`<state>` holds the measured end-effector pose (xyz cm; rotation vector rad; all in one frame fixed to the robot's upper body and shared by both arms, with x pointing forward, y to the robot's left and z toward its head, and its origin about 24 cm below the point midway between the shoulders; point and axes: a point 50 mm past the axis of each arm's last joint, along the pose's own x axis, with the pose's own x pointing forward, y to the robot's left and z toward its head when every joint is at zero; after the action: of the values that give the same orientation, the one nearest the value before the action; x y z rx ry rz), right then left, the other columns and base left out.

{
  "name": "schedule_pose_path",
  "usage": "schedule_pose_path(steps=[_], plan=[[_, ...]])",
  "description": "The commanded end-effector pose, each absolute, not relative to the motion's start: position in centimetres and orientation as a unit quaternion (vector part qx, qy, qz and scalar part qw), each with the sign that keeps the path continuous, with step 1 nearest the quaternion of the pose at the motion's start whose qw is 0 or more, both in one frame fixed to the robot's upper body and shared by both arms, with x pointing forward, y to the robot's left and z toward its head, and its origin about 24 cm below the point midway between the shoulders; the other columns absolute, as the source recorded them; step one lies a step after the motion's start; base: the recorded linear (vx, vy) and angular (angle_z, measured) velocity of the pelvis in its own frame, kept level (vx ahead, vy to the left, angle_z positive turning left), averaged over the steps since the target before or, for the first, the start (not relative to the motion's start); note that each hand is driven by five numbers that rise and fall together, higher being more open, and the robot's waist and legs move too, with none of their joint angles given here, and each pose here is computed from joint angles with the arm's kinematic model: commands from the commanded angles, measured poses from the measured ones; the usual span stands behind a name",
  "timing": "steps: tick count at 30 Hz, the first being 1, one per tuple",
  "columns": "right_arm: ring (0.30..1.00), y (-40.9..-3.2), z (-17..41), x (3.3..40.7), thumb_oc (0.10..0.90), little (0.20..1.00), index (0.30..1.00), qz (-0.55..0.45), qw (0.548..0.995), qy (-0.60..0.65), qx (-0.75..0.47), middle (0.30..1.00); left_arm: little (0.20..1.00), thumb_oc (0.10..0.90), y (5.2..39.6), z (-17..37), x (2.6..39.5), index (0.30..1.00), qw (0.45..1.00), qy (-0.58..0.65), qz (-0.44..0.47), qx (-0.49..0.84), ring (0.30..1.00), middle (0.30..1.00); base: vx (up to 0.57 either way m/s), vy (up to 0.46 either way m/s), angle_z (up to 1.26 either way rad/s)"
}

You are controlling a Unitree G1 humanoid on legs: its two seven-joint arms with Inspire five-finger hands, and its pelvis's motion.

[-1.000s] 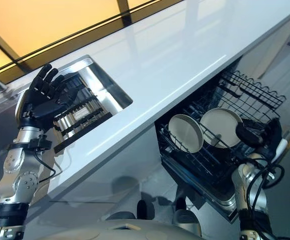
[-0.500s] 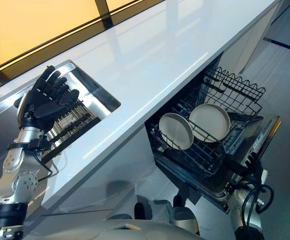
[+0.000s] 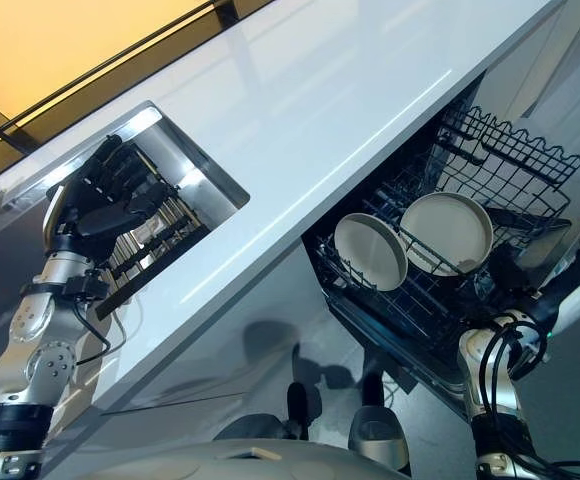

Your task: Pick up plates and place into dishwasher.

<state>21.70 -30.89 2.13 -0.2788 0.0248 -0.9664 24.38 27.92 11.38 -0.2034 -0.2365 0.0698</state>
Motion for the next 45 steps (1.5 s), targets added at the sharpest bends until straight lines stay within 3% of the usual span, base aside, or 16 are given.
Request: schedule_pose_path(steps=[1, 8, 18, 22, 25, 28, 35, 42, 45], plan=[[0.9, -31.6, 3.8, 22.7, 0.8, 0.9, 0.9, -0.446, 0.886, -0.019, -0.125, 0.9, 0.9, 0.8, 28.7, 17.8, 24.6, 0.9, 0.961, -0.266, 0.019, -0.066, 0.9, 0.9, 0.0, 0.0, 0.0], [0.9, -30.6, 1.8, 22.4, 0.8, 0.9, 0.9, -0.431, 0.895, 0.024, -0.113, 0.9, 0.9, 0.8, 28.2, 17.9, 25.2, 0.9, 0.965, -0.256, 0.012, -0.059, 0.9, 0.9, 0.01, 0.001, 0.02], [0.9, -30.1, -0.9, 21.5, 0.8, 0.9, 0.9, -0.397, 0.914, 0.084, 0.001, 0.9, 0.9, 0.8, 28.5, 18.1, 25.3, 0.9, 0.967, -0.25, 0.011, -0.055, 0.9, 0.9, 0.0, -0.001, 0.01], [0.9, -27.5, -2.0, 22.7, 0.8, 0.9, 0.9, -0.217, 0.961, 0.109, 0.133, 0.9, 0.9, 0.8, 28.4, 17.8, 25.3, 0.9, 0.969, -0.244, 0.007, -0.05, 0.9, 0.9, 0.01, -0.005, 0.0], [0.9, -26.1, -2.4, 23.1, 0.8, 0.9, 0.9, -0.082, 0.964, 0.098, 0.233, 0.9, 0.9, 0.8, 28.4, 17.8, 25.5, 0.9, 0.969, -0.243, 0.001, -0.043, 0.9, 0.9, 0.04, -0.039, 0.02], [0.9, -26.0, -2.0, 23.6, 0.8, 0.9, 0.9, -0.035, 0.962, 0.082, 0.259, 0.9, 0.9, 0.8, 28.4, 18.0, 25.9, 0.9, 0.968, -0.247, -0.001, -0.037, 0.9, 0.9, 0.01, -0.012, 0.0], [0.9, -26.1, 5.2, 28.8, 0.8, 0.9, 0.9, 0.084, 0.964, -0.047, 0.249, 0.9, 0.9, 0.8, 28.3, 21.1, 26.7, 0.9, 0.956, -0.293, -0.006, -0.021, 0.9, 0.9, -0.01, 0.003, 0.03], [0.9, -20.6, 17.8, 34.9, 0.8, 0.9, 0.9, 0.198, 0.927, -0.203, 0.246, 0.9, 0.9, 0.8, 27.8, 25.4, 28.0, 0.9, 0.933, -0.36, -0.004, -0.019, 0.9, 0.9, -0.03, 0.03, -0.04], [0.9, -19.3, 21.4, 35.8, 0.8, 0.9, 0.9, 0.203, 0.913, -0.253, 0.247, 0.9, 0.9, 0.8, 27.5, 26.4, 28.6, 0.9, 0.928, -0.373, -0.011, -0.022, 0.9, 0.9, -0.03, 0.032, 0.06]])
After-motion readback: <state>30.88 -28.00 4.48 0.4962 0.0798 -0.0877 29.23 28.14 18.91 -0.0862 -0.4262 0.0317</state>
